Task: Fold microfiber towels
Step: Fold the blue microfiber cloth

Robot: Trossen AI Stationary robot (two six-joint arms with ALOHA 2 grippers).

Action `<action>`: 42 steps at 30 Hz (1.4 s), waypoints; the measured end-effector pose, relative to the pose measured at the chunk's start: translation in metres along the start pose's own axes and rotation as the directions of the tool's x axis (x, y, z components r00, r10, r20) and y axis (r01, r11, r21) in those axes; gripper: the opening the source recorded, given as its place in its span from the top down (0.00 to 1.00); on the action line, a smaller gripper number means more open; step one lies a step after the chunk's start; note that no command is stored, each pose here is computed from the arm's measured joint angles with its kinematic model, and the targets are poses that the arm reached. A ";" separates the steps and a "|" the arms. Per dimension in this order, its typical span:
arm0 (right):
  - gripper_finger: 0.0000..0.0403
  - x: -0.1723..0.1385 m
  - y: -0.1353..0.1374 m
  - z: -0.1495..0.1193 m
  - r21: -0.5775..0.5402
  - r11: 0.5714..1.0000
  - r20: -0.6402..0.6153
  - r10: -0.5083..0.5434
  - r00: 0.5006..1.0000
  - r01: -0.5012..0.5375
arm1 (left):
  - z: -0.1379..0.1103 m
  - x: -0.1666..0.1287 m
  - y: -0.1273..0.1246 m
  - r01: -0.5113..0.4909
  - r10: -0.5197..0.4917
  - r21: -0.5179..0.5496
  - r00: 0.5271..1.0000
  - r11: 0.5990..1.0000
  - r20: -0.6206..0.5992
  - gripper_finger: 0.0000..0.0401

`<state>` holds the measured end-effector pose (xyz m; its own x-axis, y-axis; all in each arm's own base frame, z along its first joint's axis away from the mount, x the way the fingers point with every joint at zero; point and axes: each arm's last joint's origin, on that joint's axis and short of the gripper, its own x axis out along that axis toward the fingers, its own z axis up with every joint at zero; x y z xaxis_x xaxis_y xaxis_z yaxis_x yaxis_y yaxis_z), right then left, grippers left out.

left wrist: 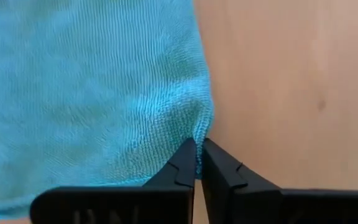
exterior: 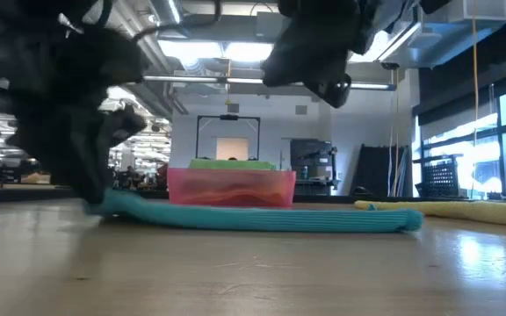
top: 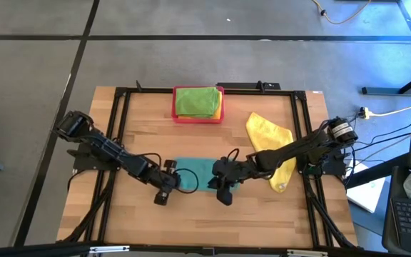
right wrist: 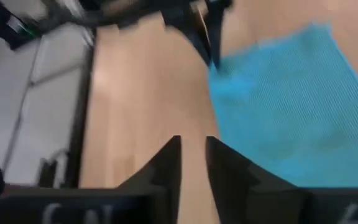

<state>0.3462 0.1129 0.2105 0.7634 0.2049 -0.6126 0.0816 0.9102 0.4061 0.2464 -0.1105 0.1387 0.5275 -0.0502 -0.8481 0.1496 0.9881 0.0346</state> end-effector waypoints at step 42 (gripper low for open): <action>0.56 0.091 0.019 0.028 -0.172 0.947 0.161 -0.246 0.956 0.273 | 0.076 -0.059 0.020 0.099 -0.125 -0.267 0.989 0.959 -0.084 1.00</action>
<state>0.4347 0.1392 0.1817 0.8126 -0.0863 -0.5764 0.1754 0.9793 0.1007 0.2820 -0.0987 0.2300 0.4320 -0.1613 -0.8873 -0.0277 0.9810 -0.1919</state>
